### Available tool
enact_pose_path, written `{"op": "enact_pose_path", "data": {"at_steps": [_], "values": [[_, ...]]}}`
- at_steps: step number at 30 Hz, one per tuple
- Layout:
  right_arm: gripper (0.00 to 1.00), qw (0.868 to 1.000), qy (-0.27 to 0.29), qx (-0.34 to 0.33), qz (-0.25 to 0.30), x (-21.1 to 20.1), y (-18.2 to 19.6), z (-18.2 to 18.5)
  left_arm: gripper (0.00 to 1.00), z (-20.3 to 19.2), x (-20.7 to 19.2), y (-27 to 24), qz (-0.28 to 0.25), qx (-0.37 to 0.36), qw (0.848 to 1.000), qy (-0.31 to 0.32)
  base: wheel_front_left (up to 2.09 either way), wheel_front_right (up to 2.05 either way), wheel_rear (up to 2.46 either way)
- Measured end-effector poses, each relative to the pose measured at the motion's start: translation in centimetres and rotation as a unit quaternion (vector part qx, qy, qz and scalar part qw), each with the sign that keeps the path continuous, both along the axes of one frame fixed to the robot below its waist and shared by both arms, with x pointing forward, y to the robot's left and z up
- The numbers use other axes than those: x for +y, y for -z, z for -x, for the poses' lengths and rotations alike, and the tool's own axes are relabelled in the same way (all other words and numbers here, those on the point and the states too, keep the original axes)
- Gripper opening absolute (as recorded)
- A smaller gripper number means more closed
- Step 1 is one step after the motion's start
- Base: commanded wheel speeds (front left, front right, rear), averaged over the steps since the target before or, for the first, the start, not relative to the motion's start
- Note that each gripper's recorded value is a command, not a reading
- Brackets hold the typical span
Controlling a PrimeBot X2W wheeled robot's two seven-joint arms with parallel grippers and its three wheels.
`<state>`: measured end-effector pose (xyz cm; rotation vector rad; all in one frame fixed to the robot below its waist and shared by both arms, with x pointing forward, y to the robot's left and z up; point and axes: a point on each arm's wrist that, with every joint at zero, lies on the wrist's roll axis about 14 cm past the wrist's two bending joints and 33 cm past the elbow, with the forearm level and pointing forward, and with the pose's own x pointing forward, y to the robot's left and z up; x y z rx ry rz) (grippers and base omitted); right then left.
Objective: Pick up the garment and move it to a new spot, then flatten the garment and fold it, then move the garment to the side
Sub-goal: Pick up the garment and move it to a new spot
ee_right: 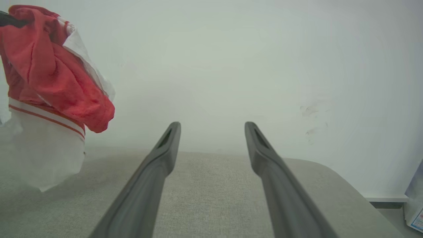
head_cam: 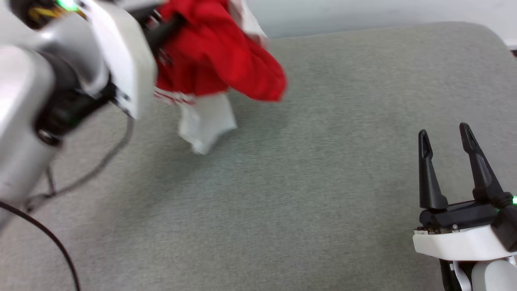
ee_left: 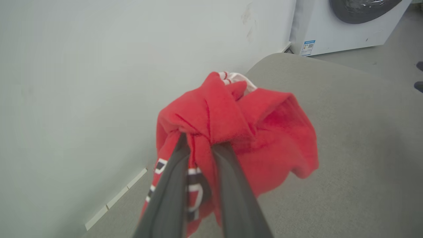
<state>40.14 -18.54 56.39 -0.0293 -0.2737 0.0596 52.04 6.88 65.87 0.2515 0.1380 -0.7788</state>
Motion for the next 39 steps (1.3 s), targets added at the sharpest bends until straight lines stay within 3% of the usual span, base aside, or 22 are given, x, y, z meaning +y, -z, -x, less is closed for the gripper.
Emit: {"op": "enact_pose_path", "data": {"at_steps": [6, 12, 21, 27, 28, 29, 33, 34, 39], "values": [[1.00, 1.000, 0.026, 0.006, 0.001, -1.7, 0.3, 0.7, 0.00, 2.8, -6.2, 6.1, 0.006, 0.062, 0.995, 0.084, 0.00, 0.00, 0.00], [1.00, 0.999, 0.033, 0.021, -0.001, -2.2, 1.3, 0.5, 0.00, 7.4, -11.1, 13.3, 0.039, 0.166, 0.975, 0.143, 0.00, 0.00, 0.00], [1.00, 0.998, 0.034, 0.043, 0.002, -2.3, 2.8, -0.1, 0.00, 16.8, -14.3, 24.1, -0.005, 0.307, 0.931, 0.196, 0.00, 0.00, 0.00], [1.00, 0.998, 0.025, 0.052, 0.003, -1.7, 3.5, -0.6, 0.00, 18.0, -14.1, 25.6, -0.015, 0.323, 0.927, 0.190, 0.00, 0.00, 0.00], [1.00, 0.998, 0.024, 0.052, 0.003, -1.6, 3.5, -0.6, 0.06, 17.8, -14.0, 25.6, -0.015, 0.316, 0.930, 0.187, 0.00, 0.00, 0.00], [1.00, 0.998, 0.022, 0.052, 0.002, -1.5, 3.5, -0.6, 1.00, 17.5, -13.9, 25.4, -0.011, 0.305, 0.934, 0.184, 0.00, 0.00, 0.00], [1.00, 0.999, 0.018, 0.049, 0.001, -1.2, 3.3, -0.3, 1.00, 14.6, -13.8, 22.8, 0.021, 0.227, 0.961, 0.158, 0.00, 0.00, 0.00], [1.00, 0.999, 0.015, 0.050, 0.003, -1.0, 3.2, 0.2, 1.00, 12.5, -14.0, 19.3, 0.068, 0.153, 0.978, 0.127, 0.00, 0.00, 0.00], [1.00, 0.999, 0.008, 0.045, 0.004, -0.5, 2.8, 1.0, 1.00, 10.3, -12.2, 14.7, 0.110, 0.042, 0.991, 0.068, 0.00, 0.00, 0.00]]}}
